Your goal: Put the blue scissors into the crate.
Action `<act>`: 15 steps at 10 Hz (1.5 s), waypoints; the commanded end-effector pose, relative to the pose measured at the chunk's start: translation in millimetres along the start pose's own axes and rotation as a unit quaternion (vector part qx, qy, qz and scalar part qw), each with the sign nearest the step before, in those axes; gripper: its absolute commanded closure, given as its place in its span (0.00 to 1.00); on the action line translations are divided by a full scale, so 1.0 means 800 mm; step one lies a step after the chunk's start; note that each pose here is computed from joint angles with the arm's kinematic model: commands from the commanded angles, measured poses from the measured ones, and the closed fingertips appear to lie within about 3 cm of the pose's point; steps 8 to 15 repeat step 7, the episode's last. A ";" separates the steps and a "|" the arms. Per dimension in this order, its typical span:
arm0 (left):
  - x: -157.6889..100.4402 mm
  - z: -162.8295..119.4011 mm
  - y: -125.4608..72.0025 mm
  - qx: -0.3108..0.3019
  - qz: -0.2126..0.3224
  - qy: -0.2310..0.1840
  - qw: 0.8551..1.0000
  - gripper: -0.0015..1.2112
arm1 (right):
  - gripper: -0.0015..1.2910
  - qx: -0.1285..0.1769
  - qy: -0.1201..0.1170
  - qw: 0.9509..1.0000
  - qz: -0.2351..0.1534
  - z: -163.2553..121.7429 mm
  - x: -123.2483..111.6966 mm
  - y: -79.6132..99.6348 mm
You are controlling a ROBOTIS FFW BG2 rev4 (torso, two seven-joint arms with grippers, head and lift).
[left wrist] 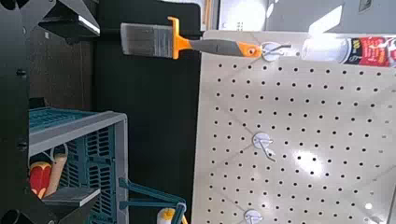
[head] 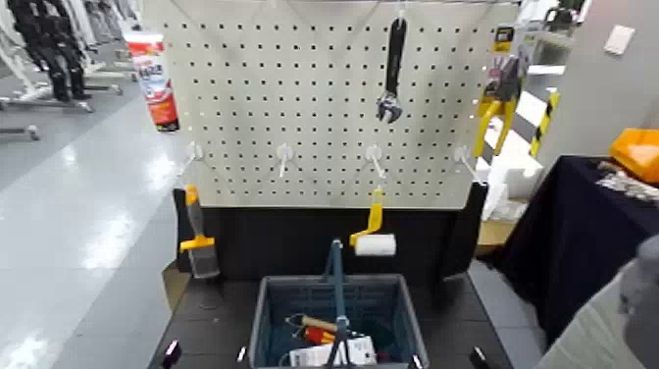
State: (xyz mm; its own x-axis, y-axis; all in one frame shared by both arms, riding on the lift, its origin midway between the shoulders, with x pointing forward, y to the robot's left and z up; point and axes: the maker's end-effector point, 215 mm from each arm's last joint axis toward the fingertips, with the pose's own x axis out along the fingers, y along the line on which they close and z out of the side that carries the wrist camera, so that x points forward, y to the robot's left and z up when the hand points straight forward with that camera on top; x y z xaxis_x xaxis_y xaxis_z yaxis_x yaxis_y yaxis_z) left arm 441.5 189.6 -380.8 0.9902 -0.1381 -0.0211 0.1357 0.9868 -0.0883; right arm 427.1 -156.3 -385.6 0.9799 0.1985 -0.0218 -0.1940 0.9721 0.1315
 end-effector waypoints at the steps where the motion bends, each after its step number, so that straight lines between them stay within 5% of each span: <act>1: -0.007 -0.001 -0.004 -0.004 0.009 -0.003 1.000 0.09 | 0.13 -0.013 0.008 1.000 -0.008 0.000 -0.004 -0.004; 5: -0.004 -0.004 -0.010 -0.006 0.003 0.001 1.000 0.10 | 0.13 -0.039 0.012 0.999 -0.017 0.005 -0.003 -0.006; 15: -0.003 -0.002 -0.011 -0.007 0.003 0.000 1.000 0.10 | 0.13 -0.039 0.019 0.999 -0.018 0.003 -0.003 -0.005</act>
